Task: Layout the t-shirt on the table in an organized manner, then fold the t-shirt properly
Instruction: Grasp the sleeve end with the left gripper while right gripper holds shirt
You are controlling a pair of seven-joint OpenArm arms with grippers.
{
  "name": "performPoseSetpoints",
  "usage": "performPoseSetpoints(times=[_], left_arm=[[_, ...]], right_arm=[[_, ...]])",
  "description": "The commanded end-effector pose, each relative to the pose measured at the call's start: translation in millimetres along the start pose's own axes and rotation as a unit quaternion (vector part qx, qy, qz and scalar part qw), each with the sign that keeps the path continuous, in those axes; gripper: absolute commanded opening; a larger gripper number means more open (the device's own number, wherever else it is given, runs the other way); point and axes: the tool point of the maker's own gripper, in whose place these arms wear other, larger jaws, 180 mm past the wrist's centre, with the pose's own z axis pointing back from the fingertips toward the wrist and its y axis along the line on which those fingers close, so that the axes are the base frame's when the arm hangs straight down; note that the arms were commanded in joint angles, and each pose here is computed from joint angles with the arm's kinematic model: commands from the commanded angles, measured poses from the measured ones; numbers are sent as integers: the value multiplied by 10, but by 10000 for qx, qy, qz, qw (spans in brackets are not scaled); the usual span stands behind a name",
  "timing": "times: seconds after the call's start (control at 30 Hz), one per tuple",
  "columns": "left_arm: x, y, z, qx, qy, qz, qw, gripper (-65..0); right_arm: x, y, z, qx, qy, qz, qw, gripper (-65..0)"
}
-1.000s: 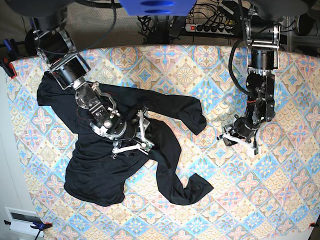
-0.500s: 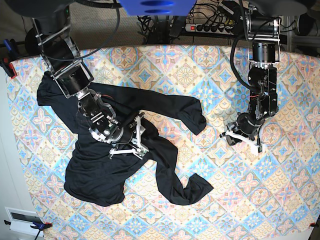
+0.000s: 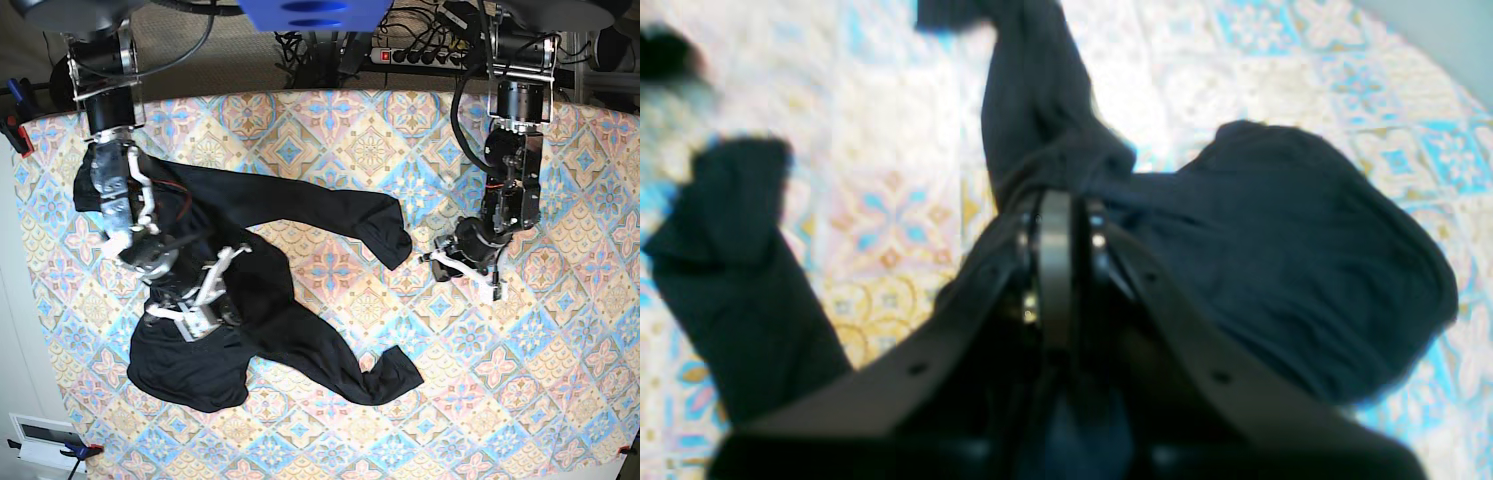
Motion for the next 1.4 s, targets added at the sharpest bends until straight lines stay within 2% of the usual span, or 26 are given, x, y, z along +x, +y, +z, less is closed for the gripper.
performPoseSetpoints(times=[0.0,0.07,0.17,0.3,0.43,0.5,0.6,0.63,0.7,0.83,0.93,1.0,1.13,1.23,1.37], left_arm=[[203,-64,25,-91,-273,-86,9996,-502],[188,-90,17,-118,-256,-96,9996,-502],[181,-425,-71,-419,-190,-323,9984,-502],[152,-823,-160,-703,-61,-957,9929,-502],[129,-1171,-241,-799,-95,-1515,9852,-502],[101,-1300,-272,-814,-104,-1745,9812,-502],[73,-1442,-321,-861,-80,-1928,9774,-502],[63,-1492,-330,-903,-72,-1926,9771,-502],[60,-1552,-334,-955,-80,-1901,9771,-502],[35,-1549,-354,-947,-41,-1853,9781,-502],[23,-1508,-354,-913,-23,-1855,9784,-502],[24,-1487,-351,-895,-22,-1865,9784,-502],[63,-1389,-339,-806,-41,-1923,9780,-502],[57,-1380,-338,-803,-32,-1918,9781,-502],[74,-1345,-333,-770,-42,-1932,9781,-502]], right_arm=[[195,-412,159,-472,-282,-61,9985,-650],[195,-764,322,-859,-377,-323,9951,-650],[-2,-1351,596,-1582,-268,-704,9845,-650],[-150,-2081,990,-2592,-239,-1141,9588,-650],[-321,-2533,1261,-3347,65,-1179,9349,-650],[-470,-2743,1430,-3738,324,-1235,9187,-650],[-671,-2980,1665,-4308,575,-1489,8882,-650],[-735,-3000,1691,-4394,667,-1526,8827,-648],[-786,-2972,1662,-4360,780,-1514,8837,-620],[-1076,-2625,1377,-3893,1447,-990,9043,-498],[-999,-2372,1281,-3637,1513,-414,9182,-430],[-814,-2143,1205,-3425,1402,103,9290,-429],[-547,-1490,875,-2702,1144,895,9518,-429],[-437,-1031,585,-2198,924,1019,9658,-427],[-476,-803,432,-1904,948,1064,9713,-428]])
